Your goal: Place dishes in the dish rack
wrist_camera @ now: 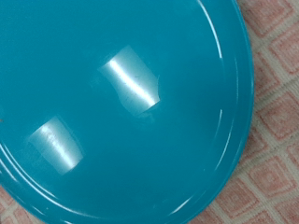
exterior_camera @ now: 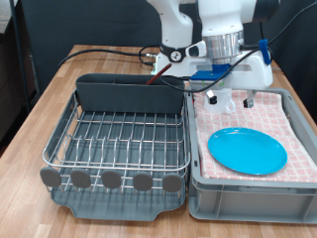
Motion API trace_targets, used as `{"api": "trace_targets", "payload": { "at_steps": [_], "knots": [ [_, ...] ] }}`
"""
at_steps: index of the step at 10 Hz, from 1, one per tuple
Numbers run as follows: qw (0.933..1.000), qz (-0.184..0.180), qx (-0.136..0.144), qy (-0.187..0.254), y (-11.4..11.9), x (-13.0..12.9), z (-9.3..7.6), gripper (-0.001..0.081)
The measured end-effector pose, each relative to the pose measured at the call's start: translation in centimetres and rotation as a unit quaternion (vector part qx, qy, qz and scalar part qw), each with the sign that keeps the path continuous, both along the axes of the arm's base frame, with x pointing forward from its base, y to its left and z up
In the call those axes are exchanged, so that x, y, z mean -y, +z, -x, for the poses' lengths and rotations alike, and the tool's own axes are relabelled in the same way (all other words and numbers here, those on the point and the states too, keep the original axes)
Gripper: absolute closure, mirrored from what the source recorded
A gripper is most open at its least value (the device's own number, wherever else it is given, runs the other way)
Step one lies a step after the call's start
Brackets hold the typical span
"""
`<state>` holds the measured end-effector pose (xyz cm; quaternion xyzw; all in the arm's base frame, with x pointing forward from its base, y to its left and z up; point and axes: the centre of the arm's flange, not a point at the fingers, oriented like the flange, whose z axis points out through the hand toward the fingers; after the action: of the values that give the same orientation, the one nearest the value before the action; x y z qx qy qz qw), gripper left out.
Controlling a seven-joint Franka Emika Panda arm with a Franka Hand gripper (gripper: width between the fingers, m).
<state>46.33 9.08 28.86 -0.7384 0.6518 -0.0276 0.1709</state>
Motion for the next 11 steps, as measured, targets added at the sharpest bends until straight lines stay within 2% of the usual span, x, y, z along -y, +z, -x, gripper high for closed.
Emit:
{"api": "trace_targets", "payload": {
  "at_steps": [6, 11],
  "knots": [
    [0.9998, -0.004, 0.012, 0.014, -3.3, 1.0, 0.3, 0.0004],
    [0.9993, -0.014, 0.016, 0.031, -5.3, 0.1, -1.0, 0.0004]
  ]
}}
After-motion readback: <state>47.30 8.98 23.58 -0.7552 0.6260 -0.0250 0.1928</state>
